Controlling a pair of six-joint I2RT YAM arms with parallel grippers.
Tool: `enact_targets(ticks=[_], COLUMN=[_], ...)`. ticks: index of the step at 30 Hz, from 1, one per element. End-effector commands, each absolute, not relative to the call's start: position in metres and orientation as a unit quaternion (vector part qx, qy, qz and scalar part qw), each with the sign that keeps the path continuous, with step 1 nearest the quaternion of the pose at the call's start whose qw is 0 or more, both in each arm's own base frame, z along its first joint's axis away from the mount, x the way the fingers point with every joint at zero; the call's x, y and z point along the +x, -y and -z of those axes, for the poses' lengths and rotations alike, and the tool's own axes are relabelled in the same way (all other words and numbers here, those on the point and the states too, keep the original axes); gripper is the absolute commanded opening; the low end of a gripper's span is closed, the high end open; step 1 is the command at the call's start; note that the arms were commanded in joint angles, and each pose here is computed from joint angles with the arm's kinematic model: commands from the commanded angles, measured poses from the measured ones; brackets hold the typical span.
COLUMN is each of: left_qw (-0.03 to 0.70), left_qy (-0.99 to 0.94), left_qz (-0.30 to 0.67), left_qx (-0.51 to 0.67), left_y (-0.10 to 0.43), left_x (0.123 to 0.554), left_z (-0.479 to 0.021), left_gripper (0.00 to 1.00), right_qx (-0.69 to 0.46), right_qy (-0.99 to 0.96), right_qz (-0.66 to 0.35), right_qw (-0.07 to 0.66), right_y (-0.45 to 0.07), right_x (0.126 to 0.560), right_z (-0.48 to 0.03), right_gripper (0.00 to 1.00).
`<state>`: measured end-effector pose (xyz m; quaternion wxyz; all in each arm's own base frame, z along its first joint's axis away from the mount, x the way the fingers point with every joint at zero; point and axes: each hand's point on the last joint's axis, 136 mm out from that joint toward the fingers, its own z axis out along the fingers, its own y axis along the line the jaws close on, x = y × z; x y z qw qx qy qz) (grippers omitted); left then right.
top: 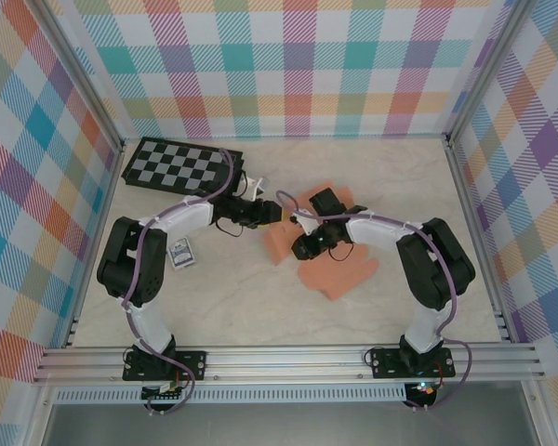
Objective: Fold the paper box
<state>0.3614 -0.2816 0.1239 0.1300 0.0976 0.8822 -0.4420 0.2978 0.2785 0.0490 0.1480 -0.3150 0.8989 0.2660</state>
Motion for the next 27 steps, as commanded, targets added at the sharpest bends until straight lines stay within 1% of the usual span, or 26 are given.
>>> enact_targets(ticks=[1,2,5,7,9,11,14,17,20,21,23,25,27], left_qw=[0.135,0.138,0.143,0.146,0.145,0.144,0.148,0.162,0.176,0.178,0.175,0.172,0.174], left_qy=[-0.878,-0.879,-0.878,-0.878,-0.877,-0.877,-0.878,-0.878,-0.876,-0.876,-0.875,-0.876,-0.875], left_qz=[0.444,0.442,0.44,0.441,0.442,0.442,0.436,0.43,0.426,0.425,0.427,0.429,0.431], left_qx=[0.115,0.115,0.118,0.12,0.121,0.122,0.128,0.133,0.142,0.144,0.144,0.141,0.137], left_y=[0.286,0.285,0.285,0.286,0.287,0.287,0.285,0.278,0.272,0.271,0.27,0.27,0.27], left_x=[0.358,0.358,0.359,0.358,0.357,0.356,0.354,0.354,0.352,0.351,0.35,0.349,0.35], left_z=[-0.119,-0.118,-0.119,-0.119,-0.118,-0.118,-0.121,-0.13,-0.136,-0.136,-0.135,-0.134,-0.135], left_gripper=[0.46,0.45,0.45,0.45,0.45,0.45,0.46,0.47,0.48,0.48,0.48,0.48,0.48], right_qx=[-0.235,-0.215,-0.152,-0.113,-0.068,-0.016,0.037,0.105,0.221,0.238,0.27,0.28,0.297], right_qy=[-0.909,-0.912,-0.916,-0.918,-0.921,-0.93,-0.94,-0.943,-0.944,-0.943,-0.941,-0.94,-0.94], right_qz=[-0.301,-0.308,-0.323,-0.327,-0.321,-0.299,-0.266,-0.25,-0.206,-0.202,-0.184,-0.179,-0.156], right_qw=[0.164,0.167,0.181,0.196,0.21,0.215,0.211,0.193,0.132,0.114,0.092,0.074,0.061], right_y=[-0.278,-0.277,-0.277,-0.274,-0.267,-0.255,-0.24,-0.232,-0.218,-0.221,-0.224,-0.231,-0.232], right_x=[0.313,0.316,0.324,0.329,0.334,0.34,0.347,0.353,0.351,0.353,0.357,0.365,0.37], right_z=[-0.061,-0.064,-0.08,-0.092,-0.104,-0.112,-0.122,-0.132,-0.128,-0.13,-0.132,-0.13,-0.125], right_gripper=[0.3,0.32,0.42,0.46,0.52,0.6,0.61,0.63,0.6,0.63,0.74,0.82,0.83])
